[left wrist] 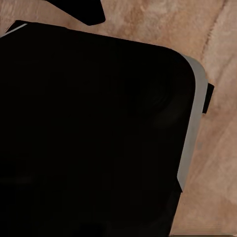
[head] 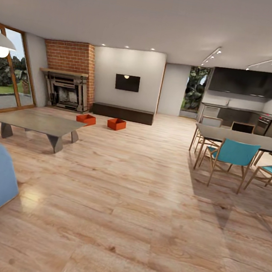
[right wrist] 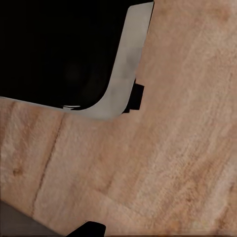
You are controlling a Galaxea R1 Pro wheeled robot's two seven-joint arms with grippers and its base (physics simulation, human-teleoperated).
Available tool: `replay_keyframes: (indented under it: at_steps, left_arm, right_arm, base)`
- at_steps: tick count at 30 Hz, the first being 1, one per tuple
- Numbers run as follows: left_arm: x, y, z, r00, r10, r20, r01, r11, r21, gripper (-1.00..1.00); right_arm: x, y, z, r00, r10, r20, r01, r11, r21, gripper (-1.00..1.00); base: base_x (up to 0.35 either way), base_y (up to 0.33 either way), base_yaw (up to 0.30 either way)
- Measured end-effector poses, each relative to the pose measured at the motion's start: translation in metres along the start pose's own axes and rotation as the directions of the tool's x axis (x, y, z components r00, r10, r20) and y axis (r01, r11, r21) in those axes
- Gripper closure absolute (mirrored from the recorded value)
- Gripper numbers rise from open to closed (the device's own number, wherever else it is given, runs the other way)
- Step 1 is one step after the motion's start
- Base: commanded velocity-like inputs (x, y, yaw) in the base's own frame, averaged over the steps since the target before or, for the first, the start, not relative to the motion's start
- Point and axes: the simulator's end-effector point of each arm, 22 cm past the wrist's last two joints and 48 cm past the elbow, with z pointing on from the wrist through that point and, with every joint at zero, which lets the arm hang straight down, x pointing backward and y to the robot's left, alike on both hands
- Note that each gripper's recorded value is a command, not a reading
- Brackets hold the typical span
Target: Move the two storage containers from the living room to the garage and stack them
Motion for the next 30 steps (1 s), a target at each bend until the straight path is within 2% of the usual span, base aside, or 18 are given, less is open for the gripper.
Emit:
replay_keyframes:
  at_steps: [30]
  left_arm:
    - [-0.0005,0.0004,0.0000,1.000,-0.004,0.001,0.004,1.000,-0.001,-1.00]
  right_arm:
    - [0.0001,0.0000,0.0000,1.000,0.000,-0.001,0.000,1.000,0.000,-1.00]
  base:
    - [0.322,0.000,0.000]
